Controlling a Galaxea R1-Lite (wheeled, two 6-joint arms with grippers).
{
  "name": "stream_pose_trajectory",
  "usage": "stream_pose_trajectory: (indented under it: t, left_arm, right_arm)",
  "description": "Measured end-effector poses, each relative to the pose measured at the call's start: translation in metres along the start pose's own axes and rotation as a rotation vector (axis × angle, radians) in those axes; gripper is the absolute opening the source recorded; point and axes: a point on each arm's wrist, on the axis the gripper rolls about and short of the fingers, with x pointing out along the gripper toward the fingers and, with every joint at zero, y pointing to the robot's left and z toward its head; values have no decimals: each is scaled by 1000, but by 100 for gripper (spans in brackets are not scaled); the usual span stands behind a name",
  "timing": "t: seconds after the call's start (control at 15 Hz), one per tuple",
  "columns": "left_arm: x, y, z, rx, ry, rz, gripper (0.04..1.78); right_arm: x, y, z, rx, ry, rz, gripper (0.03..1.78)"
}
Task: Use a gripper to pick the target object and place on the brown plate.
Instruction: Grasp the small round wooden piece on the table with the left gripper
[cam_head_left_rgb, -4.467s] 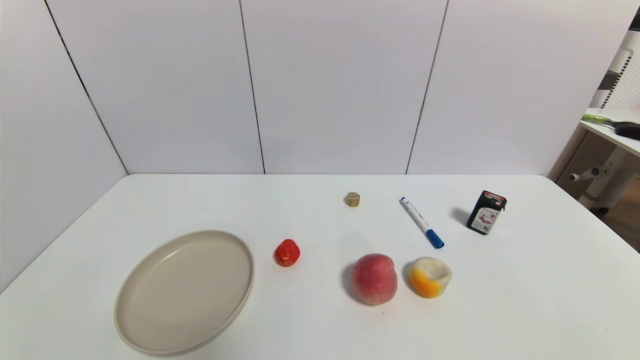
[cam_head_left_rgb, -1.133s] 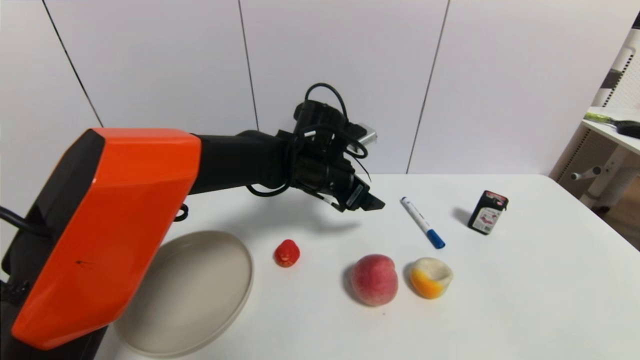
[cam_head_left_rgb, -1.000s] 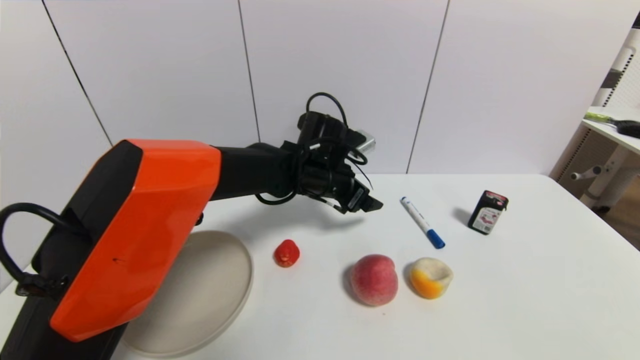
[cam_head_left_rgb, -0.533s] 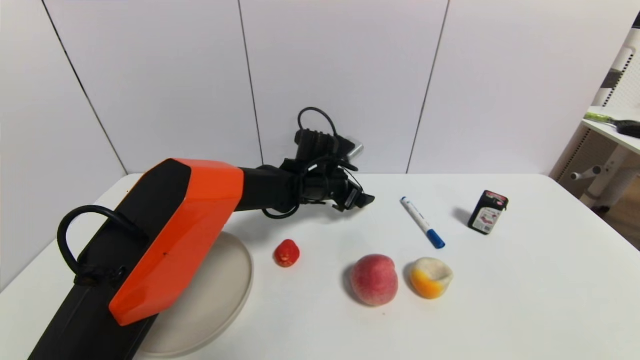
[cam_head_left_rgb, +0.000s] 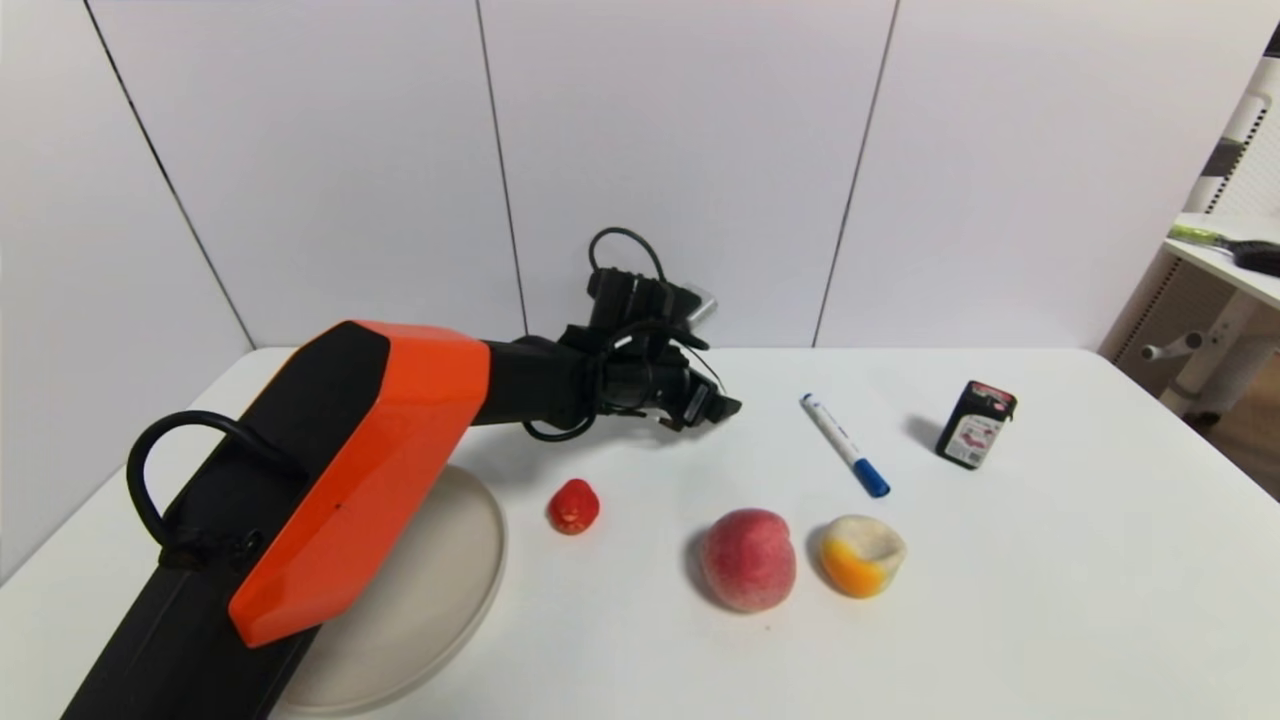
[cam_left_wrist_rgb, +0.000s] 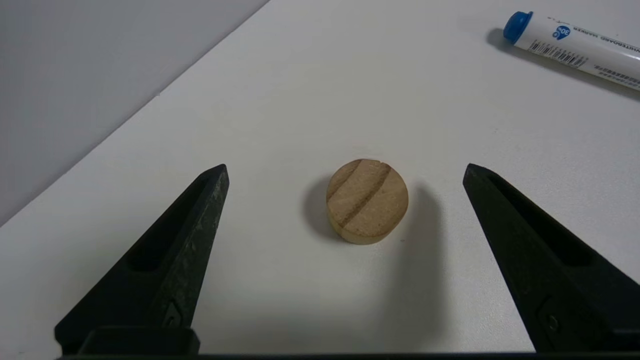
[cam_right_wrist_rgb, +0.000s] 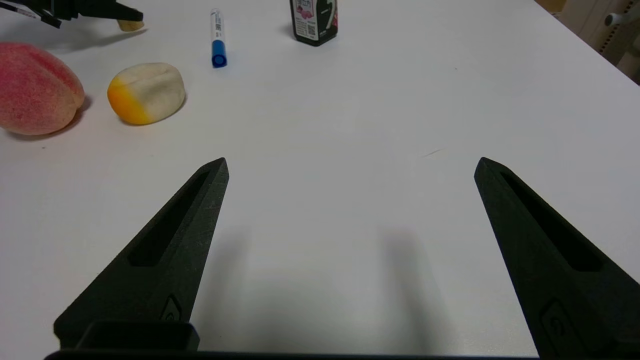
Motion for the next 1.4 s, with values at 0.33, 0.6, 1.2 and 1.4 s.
stream_pose_trajectory:
  t: [0.33, 0.6, 1.2, 1.4]
  left_arm:
    - [2, 3, 0, -32, -23, 8, 169]
    - [7, 3, -6, -44, -18, 7, 169]
    - [12, 3, -12, -51, -22, 6, 84]
    - [15, 1, -10, -55, -55, 4, 52]
  right_arm:
    - [0, 0, 0, 0, 0, 0, 170]
    - [0, 0, 0, 0, 0, 0, 170]
    - [0, 0, 0, 0, 0, 0, 170]
    - [0, 0, 0, 0, 0, 0, 170]
